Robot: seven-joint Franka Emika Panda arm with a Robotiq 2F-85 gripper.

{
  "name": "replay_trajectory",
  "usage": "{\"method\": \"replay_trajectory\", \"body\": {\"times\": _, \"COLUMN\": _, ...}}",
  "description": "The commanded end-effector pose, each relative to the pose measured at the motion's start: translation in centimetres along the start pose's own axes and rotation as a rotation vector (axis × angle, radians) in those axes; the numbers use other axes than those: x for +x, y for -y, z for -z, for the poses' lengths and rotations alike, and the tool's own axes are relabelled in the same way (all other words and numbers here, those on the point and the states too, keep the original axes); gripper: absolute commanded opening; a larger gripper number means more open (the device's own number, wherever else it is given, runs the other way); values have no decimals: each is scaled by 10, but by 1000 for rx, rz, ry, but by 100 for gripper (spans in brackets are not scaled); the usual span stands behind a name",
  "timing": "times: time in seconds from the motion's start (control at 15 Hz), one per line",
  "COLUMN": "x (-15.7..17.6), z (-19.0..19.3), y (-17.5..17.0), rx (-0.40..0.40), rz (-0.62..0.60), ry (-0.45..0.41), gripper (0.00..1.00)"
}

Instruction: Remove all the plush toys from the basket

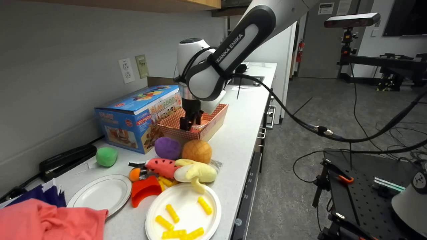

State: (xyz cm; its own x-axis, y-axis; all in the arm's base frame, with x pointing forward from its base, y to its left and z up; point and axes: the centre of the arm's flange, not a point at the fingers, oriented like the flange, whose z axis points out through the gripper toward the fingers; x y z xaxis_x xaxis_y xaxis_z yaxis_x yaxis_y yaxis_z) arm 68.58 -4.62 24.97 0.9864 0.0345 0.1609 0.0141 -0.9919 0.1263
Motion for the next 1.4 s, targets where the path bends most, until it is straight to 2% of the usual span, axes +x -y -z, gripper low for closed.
{"method": "replay_trajectory", "body": {"times": 0.0, "x": 22, "z": -6, "y": 1, "rx": -22, "rz": -9, "ry": 11, "gripper": 100}}
{"method": "replay_trajectory", "body": {"times": 0.13, "x": 28, "z": -7, "y": 2, "rx": -21, "rz": -11, "ry": 7, "gripper": 100}}
{"method": "replay_trajectory", "body": {"times": 0.2, "x": 30, "z": -6, "y": 3, "rx": -20, "rz": -9, "ry": 4, "gripper": 79}}
{"method": "replay_trajectory", "body": {"times": 0.67, "x": 33, "z": 2, "y": -5, "rx": -29, "rz": -17, "ry": -15, "gripper": 27}}
{"method": "replay_trajectory", "body": {"times": 0.73, "x": 33, "z": 10, "y": -6, "rx": -28, "rz": -22, "ry": -25, "gripper": 19}}
{"method": "replay_trajectory", "body": {"times": 0.93, "x": 31, "z": 45, "y": -3, "rx": -22, "rz": -17, "ry": -81, "gripper": 2}}
{"method": "replay_trajectory", "body": {"times": 1.07, "x": 30, "z": 76, "y": 5, "rx": -5, "rz": 5, "ry": -133, "gripper": 5}}
{"method": "replay_trajectory", "body": {"times": 1.2, "x": 31, "z": 107, "y": 21, "rx": 24, "rz": 39, "ry": -180, "gripper": 3}}
{"method": "replay_trajectory", "body": {"times": 1.33, "x": 32, "z": 134, "y": 45, "rx": 46, "rz": 86, "ry": -225, "gripper": 4}}
